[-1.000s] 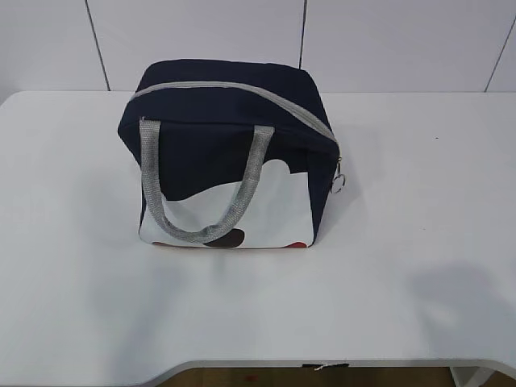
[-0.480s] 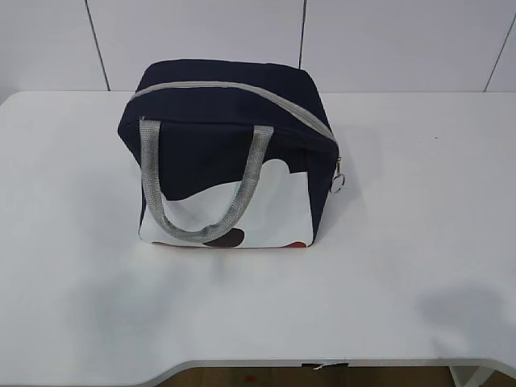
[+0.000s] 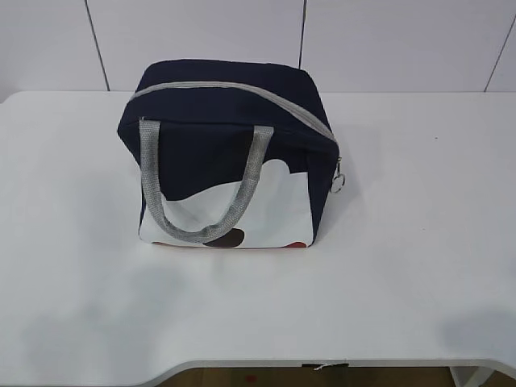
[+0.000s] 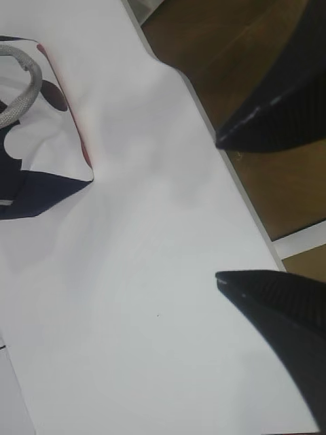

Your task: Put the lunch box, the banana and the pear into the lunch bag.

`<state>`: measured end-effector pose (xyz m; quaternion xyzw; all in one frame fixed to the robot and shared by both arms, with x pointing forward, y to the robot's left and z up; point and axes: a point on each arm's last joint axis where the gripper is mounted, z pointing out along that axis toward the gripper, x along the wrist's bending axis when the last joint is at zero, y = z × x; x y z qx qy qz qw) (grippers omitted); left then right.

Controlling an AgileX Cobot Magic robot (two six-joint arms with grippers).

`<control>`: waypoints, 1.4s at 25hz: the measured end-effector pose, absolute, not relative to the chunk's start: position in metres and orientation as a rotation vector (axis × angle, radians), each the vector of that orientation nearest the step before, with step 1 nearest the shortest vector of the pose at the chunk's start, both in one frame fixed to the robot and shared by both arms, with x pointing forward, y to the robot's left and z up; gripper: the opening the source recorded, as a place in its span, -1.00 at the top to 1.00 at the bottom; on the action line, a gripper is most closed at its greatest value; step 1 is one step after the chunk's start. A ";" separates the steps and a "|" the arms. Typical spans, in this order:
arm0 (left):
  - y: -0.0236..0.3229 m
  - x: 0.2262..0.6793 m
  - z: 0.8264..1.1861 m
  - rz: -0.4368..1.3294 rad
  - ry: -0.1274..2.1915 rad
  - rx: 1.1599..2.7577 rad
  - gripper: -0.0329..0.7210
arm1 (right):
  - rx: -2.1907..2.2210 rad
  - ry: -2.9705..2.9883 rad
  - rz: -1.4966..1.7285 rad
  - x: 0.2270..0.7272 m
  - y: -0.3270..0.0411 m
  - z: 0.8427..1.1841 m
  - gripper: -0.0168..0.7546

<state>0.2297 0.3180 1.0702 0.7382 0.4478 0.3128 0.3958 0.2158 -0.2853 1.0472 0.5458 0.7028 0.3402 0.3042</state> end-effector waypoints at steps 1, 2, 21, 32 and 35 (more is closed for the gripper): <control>0.318 0.229 1.070 0.795 1.133 1.867 -0.19 | 1.446 1.858 0.890 0.216 -0.286 1.047 -0.34; 0.319 0.229 1.070 0.797 1.133 1.867 -0.19 | 1.446 1.854 0.878 0.216 -0.287 1.047 -0.33; 0.314 0.238 1.055 0.797 1.130 1.880 -0.18 | 1.457 1.811 0.830 0.220 -0.292 1.044 -0.20; 0.314 0.238 1.056 0.798 1.130 1.879 -0.09 | 1.431 1.767 0.854 0.228 -0.293 1.042 -0.19; 0.314 0.238 1.056 0.798 1.130 1.879 -0.08 | 1.430 1.765 0.853 0.228 -0.293 1.042 -0.19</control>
